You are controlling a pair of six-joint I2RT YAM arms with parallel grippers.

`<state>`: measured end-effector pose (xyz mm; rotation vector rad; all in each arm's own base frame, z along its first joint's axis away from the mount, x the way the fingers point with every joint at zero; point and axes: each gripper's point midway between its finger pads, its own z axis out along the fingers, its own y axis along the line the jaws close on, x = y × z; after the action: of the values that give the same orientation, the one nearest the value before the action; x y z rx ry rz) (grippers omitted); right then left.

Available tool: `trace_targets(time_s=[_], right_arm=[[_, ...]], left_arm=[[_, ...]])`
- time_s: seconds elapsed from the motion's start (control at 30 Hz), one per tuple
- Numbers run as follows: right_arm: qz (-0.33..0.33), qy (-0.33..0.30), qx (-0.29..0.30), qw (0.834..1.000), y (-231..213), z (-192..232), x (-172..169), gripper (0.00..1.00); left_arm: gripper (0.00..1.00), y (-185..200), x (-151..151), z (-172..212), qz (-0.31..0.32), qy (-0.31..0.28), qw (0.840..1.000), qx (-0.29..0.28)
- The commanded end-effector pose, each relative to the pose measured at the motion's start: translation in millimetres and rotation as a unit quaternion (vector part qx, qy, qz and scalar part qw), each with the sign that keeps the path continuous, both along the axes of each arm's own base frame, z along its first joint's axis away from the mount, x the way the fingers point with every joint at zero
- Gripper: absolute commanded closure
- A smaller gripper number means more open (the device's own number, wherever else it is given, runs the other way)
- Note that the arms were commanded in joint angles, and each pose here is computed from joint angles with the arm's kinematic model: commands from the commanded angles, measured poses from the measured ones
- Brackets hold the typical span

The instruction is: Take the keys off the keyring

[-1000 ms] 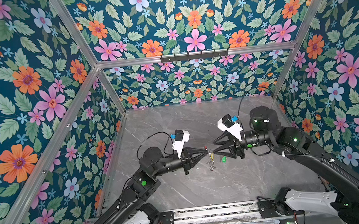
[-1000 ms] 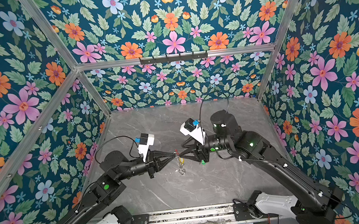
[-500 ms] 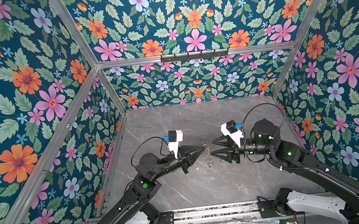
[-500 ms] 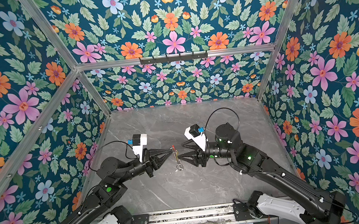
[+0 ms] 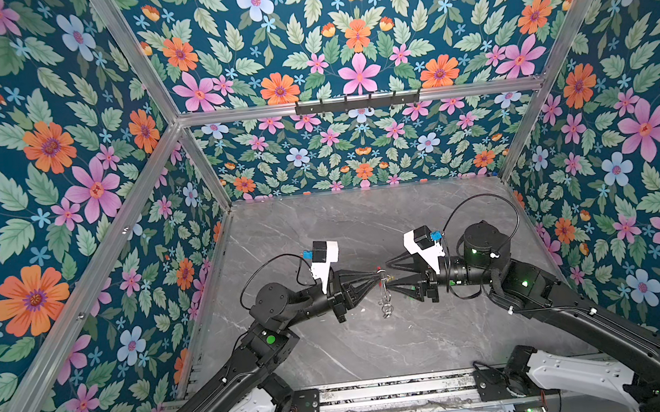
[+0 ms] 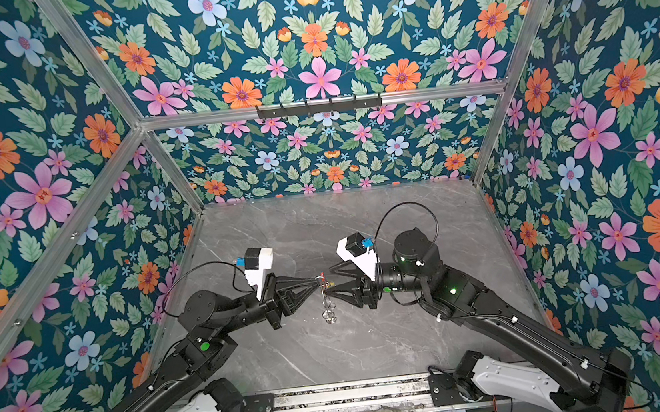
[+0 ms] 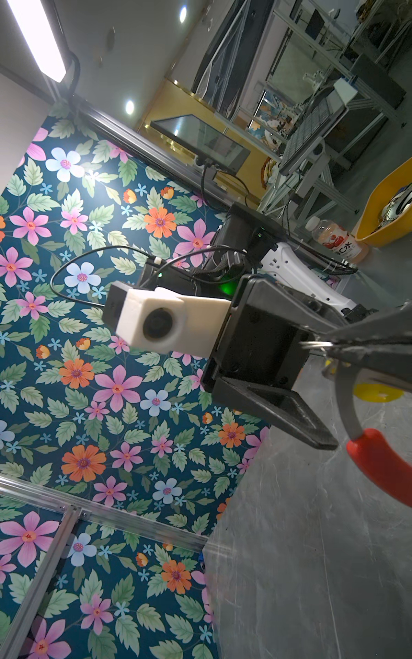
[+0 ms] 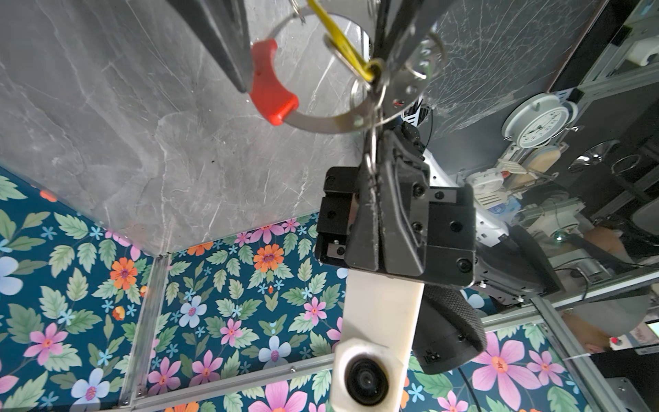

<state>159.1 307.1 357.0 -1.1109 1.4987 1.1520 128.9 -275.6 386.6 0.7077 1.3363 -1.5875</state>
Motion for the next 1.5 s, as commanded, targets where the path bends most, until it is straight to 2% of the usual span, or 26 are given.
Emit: trace_targets(time_s=[0.0, 0.37, 0.53, 0.83, 0.93, 1.2, 1.3, 1.47], right_arm=[[0.035, -0.001, 0.008, 0.999, 2.9, 6.1, -10.8, 0.55], [0.039, -0.001, 0.01, 0.999, 0.7, 7.7, -14.4, 0.9], [0.044, 0.001, 0.009, 0.999, 2.0, 6.6, -15.2, 0.99], [0.056, 0.005, 0.009, 0.998, 3.9, 8.2, -17.7, 1.0], [0.055, 0.007, 0.011, 0.998, 4.1, 9.2, -17.2, 0.86], [0.051, 0.013, 0.008, 0.999, 5.5, 7.1, -14.5, 0.68], [0.055, 0.012, 0.009, 0.998, 6.2, 8.6, -15.3, 0.71], [0.066, 0.015, 0.015, 0.998, 7.6, 13.1, -18.3, 0.9]], left_arm=[[1.0, 3.3, -4.8, 11.4, -0.005, -0.019, 1.0, -0.02], [1.0, 6.6, -0.1, 13.9, 0.015, -0.018, 0.999, -0.028], [1.0, 6.6, 0.1, 13.9, 0.015, -0.018, 0.999, -0.028], [1.0, 6.5, -1.6, 13.6, 0.01, -0.02, 0.999, -0.031], [1.0, 6.1, -1.3, 12.8, 0.01, -0.019, 0.999, -0.03], [1.0, 5.9, -2.6, 14.4, 0.006, -0.021, 0.999, -0.032], [1.0, 6.0, -1.9, 14.3, 0.007, -0.02, 0.999, -0.032], [1.0, 5.8, 0.5, 11.9, 0.013, -0.016, 0.999, -0.031]])
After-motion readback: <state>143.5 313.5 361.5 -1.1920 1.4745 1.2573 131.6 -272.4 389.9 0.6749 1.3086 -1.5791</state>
